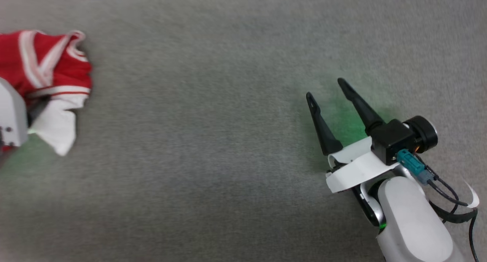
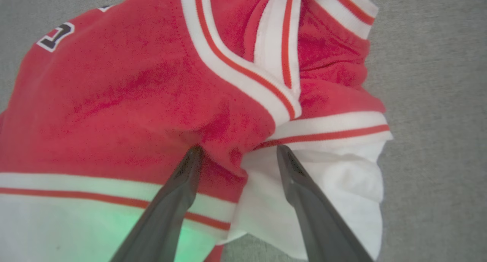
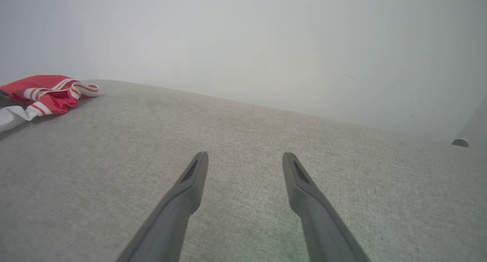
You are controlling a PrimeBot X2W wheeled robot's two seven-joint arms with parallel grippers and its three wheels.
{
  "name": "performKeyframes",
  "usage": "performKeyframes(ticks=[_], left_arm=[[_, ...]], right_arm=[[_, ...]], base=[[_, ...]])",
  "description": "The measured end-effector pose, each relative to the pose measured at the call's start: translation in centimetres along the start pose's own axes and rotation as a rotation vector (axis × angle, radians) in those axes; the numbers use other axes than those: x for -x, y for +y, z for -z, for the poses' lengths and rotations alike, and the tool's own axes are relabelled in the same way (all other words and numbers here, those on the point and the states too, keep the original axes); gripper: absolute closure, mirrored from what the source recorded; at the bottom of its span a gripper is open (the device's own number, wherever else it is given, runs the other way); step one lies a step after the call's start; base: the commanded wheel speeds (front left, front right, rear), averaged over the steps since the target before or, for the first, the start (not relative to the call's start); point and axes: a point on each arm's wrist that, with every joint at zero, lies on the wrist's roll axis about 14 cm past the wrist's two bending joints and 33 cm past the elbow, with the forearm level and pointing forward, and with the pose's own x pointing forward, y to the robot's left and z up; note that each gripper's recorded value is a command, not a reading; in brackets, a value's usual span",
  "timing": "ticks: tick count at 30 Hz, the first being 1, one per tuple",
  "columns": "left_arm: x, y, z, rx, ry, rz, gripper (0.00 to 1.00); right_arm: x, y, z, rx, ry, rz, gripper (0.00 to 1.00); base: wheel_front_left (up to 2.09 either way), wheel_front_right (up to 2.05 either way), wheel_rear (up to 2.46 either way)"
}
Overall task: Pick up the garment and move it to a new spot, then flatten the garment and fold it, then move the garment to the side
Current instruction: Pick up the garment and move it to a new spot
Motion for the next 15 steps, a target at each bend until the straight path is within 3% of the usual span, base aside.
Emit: performKeyframes(ticks=[12, 13, 15], left_arm=[[-6.0, 0.0, 0.5, 0.053, 0.048, 0.015, 0.0], [-6.2, 0.0, 0.6, 0.053, 0.056, 0.018, 0.07], [-6.5, -0.1, 0.7, 0.06, 0.066, 0.024, 0.89]], right_arm=[[0.0, -2.5, 3.0, 0.004, 0.062, 0.056, 0.0], [0.0, -2.5, 3.1, 0.002, 0.066, 0.055, 0.0], [0.0, -2.4, 3.3, 0.001, 0.071, 0.052, 0.0]], base=[[0.0, 0.0, 0.0], [0.0, 0.0, 0.0], [0.0, 0.0, 0.0]])
